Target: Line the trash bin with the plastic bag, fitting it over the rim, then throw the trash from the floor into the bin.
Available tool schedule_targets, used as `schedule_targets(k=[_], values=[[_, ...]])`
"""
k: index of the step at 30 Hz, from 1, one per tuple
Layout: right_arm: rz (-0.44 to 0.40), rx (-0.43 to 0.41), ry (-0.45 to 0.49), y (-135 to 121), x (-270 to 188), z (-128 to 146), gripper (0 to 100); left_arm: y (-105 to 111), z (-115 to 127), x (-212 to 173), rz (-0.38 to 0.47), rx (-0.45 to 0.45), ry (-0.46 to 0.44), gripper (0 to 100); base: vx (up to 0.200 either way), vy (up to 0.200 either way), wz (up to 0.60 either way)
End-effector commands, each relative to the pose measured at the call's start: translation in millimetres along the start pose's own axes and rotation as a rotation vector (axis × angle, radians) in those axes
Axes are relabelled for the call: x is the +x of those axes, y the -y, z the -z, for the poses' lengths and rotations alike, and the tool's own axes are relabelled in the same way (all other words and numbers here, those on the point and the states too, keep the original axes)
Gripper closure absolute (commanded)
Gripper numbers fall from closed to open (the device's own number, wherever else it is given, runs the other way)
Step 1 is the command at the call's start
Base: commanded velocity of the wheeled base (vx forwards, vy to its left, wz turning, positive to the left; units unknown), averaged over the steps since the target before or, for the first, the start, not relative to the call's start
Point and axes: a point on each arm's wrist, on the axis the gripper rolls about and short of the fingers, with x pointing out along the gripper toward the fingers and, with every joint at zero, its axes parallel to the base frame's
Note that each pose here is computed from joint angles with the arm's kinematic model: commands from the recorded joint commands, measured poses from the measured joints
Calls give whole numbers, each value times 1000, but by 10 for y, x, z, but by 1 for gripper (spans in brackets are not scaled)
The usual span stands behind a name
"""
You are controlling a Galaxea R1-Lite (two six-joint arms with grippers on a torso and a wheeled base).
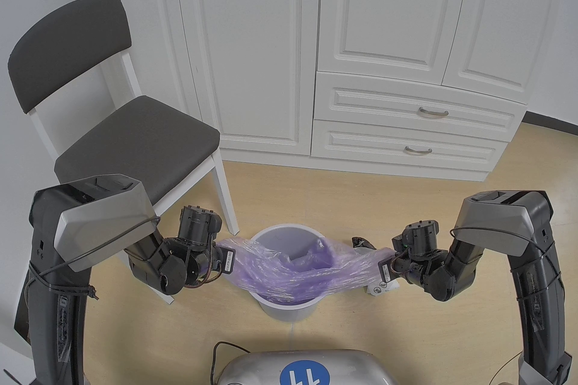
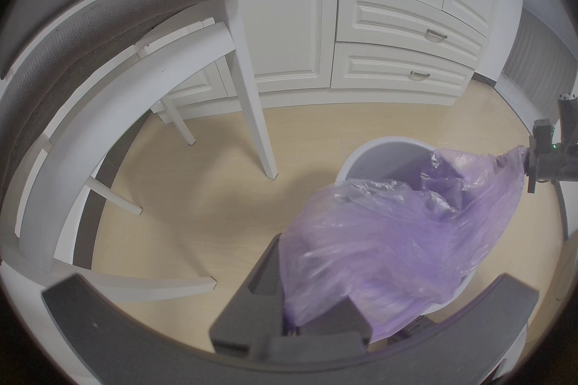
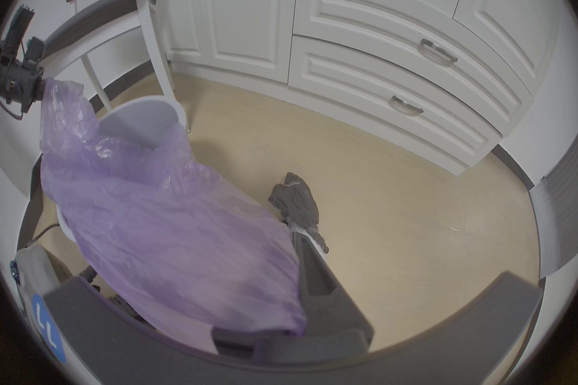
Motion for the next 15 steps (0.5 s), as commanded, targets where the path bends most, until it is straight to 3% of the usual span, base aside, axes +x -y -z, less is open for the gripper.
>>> schedule_targets(k=[1, 9, 15], values=[[1, -21, -9, 9, -14, -58, 100, -81, 14, 42, -17, -10, -7, 100, 0, 0, 0], [37, -55, -33, 12, -13, -59, 100, -294, 44, 95, -49, -4, -47, 100, 0, 0, 0], [89, -62, -64, 15, -8, -81, 100, -309, 63, 112, -48, -5, -55, 100, 0, 0, 0]])
